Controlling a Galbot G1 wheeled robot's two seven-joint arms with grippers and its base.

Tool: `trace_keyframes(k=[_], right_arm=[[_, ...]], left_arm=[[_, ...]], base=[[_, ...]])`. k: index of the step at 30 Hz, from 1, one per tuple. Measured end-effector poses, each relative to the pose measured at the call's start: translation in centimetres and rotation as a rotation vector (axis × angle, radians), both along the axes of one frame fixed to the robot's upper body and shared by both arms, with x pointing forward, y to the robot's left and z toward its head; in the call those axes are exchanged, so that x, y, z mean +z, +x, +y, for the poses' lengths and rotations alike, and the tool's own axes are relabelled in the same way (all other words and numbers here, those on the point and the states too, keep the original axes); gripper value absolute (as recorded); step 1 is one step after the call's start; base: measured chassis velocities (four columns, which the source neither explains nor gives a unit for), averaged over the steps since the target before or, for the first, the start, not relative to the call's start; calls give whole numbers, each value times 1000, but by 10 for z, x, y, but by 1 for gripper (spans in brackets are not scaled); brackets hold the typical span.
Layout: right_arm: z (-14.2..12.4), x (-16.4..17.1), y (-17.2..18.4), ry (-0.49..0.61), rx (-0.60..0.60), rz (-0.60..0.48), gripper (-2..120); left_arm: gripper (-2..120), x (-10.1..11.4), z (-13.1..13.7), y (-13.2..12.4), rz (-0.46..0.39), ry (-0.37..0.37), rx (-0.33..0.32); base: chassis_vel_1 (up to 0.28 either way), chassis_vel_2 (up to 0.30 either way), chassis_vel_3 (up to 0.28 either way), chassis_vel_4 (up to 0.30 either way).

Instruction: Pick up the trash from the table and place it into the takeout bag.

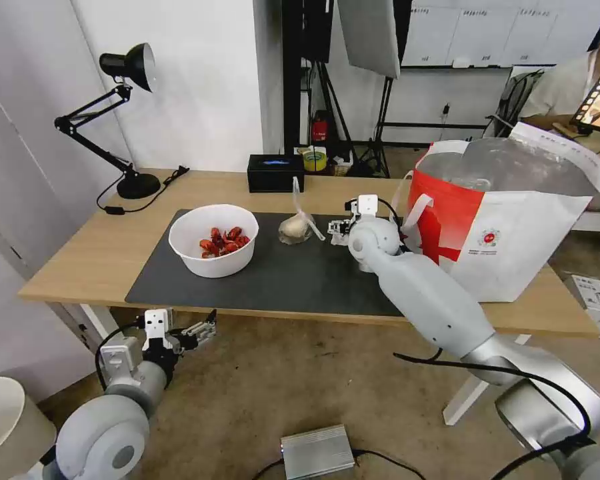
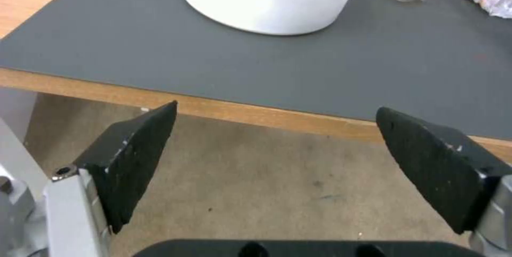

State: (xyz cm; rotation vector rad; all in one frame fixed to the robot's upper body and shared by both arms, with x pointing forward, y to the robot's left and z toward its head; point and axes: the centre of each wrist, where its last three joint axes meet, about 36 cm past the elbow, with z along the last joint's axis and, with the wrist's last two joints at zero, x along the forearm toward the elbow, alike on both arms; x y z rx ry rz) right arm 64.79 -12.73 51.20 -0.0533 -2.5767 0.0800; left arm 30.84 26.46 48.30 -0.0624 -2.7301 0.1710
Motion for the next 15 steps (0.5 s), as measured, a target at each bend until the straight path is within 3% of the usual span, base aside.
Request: trace_keyframes(k=[15], right_arm=[[0, -8, 0, -14, -14, 52, 100]], left_arm=[[100, 0, -2, -1, 1, -4, -3]], base=[[0, 0, 0, 0]])
